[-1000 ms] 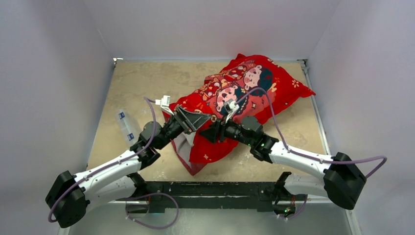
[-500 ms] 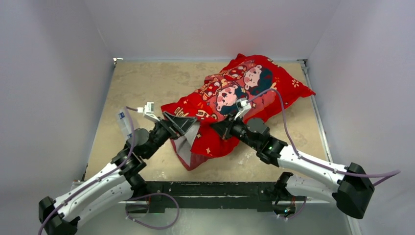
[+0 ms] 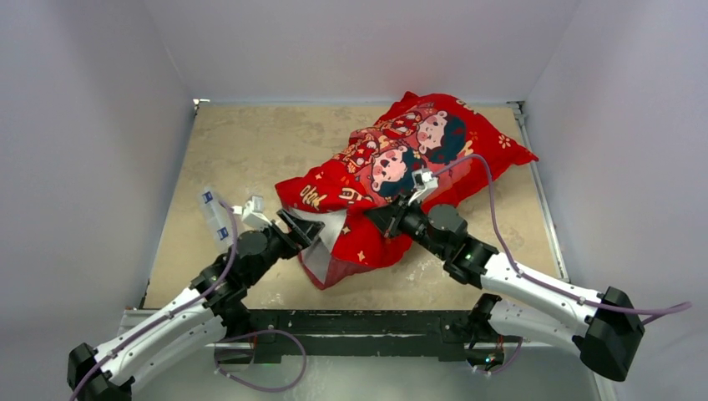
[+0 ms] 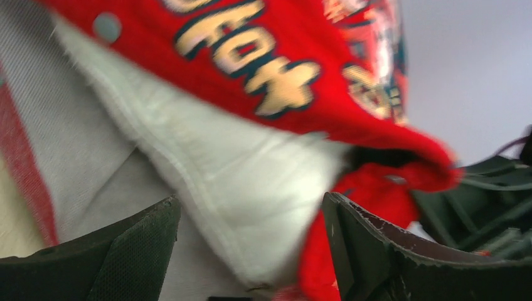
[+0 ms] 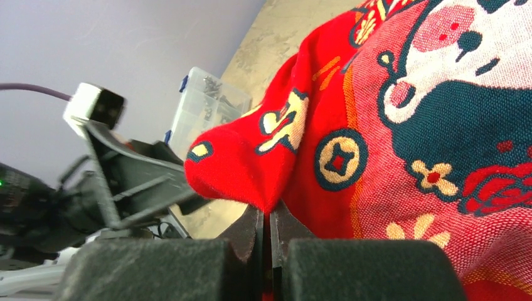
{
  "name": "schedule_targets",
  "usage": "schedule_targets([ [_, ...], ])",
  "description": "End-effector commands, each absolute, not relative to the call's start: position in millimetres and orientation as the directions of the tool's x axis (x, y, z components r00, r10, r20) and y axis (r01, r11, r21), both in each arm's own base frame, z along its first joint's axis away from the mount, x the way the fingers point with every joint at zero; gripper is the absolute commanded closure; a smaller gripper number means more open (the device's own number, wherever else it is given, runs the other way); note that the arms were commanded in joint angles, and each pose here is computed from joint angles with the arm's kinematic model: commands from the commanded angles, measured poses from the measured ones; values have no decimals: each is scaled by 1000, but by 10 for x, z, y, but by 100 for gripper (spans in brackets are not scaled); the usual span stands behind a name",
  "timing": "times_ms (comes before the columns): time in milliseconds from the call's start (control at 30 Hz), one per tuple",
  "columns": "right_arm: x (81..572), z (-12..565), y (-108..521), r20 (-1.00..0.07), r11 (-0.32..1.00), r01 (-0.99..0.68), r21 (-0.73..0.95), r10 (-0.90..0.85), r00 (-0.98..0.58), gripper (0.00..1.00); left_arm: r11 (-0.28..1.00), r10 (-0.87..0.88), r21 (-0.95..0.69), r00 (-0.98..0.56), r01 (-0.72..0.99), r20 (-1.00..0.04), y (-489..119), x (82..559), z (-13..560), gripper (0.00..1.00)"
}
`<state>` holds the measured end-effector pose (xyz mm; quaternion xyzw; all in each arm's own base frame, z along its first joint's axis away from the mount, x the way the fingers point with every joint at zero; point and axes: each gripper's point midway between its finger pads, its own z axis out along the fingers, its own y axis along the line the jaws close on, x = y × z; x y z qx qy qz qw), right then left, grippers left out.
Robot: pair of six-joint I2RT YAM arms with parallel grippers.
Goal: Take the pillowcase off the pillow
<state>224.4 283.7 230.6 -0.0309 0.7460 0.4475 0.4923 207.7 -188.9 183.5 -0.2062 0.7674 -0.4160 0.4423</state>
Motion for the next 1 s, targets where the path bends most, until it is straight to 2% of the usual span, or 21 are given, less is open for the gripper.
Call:
schedule_targets([
  [0, 2283, 2446, 2818, -752, 575, -489, 656, 449, -482, 100, 506, -705, -862, -571, 11, -421, -2003, 2034, 1504, 19],
  [167, 2249, 2447, 2810, -752, 562, -501, 658, 451, -481, 100, 419, -727, -907, -587, 32, -357, -2118, 2029, 1413, 19],
  [467, 2220, 2326, 2908, -753, 548, -520, 655, 414, -512, 100, 264, -729, -955, -619, 137, -291, -2401, 2039, 1686, 15],
  [800, 2170, 2469, 2891, -757, 525, -547, 652, 421, -499, 100, 337, -702, -940, -650, 58, -292, -2569, 2058, 1341, 14],
  [967, 2130, 2507, 2878, -756, 511, -559, 654, 424, -498, 100, 319, -717, -946, -638, 58, -280, -2590, 2076, 1312, 16],
])
